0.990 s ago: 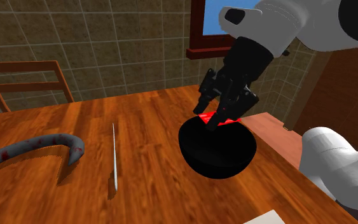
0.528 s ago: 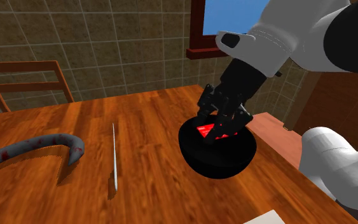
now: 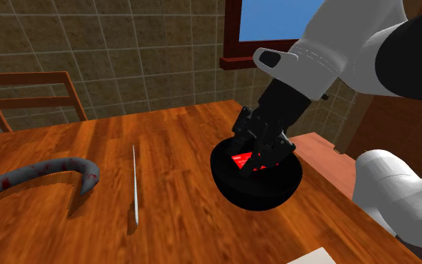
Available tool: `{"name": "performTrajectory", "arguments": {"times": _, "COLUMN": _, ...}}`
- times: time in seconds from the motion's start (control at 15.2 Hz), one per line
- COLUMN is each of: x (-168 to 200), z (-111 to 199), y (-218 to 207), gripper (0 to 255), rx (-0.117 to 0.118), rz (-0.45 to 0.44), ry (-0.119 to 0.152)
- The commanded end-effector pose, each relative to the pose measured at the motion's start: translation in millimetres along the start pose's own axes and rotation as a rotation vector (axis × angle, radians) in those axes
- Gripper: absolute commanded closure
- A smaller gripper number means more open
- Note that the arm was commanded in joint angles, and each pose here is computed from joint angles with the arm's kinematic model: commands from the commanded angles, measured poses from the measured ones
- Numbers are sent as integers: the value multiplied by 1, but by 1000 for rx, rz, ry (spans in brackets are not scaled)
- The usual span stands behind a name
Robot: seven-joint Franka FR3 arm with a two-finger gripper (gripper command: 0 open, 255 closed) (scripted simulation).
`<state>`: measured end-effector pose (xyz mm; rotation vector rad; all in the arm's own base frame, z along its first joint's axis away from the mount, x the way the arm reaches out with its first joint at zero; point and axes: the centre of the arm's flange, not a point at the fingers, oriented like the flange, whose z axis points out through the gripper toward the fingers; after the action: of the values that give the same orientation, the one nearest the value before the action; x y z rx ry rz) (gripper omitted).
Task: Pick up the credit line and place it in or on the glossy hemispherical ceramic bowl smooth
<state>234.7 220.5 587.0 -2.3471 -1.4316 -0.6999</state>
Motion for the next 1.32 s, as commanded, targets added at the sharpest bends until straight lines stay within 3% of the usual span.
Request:
{"name": "performTrajectory", "arguments": {"times": 0.0, "x": 0, "z": 0, "y": 0, "gripper": 255, "rx": 0, "rz": 0, "ry": 0}}
{"name": "performTrajectory", "arguments": {"times": 0.07, "x": 0, "z": 0, "y": 0, "gripper": 255, "rx": 0, "rz": 0, "ry": 0}}
{"name": "performTrajectory", "arguments": {"times": 0.13, "x": 0, "z": 0, "y": 0, "gripper": 0, "rx": 0, "rz": 0, "ry": 0}}
{"name": "performTrajectory", "arguments": {"times": 0.46, "x": 0, "z": 0, "y": 0, "gripper": 0, "rx": 0, "rz": 0, "ry": 0}}
{"name": "performTrajectory", "arguments": {"times": 0.73, "x": 0, "z": -50, "y": 0, "gripper": 0, "rx": 0, "rz": 0, "ry": 0}}
{"name": "performTrajectory", "arguments": {"times": 1.25, "x": 0, "z": -50, "y": 0, "gripper": 0, "rx": 0, "rz": 0, "ry": 0}}
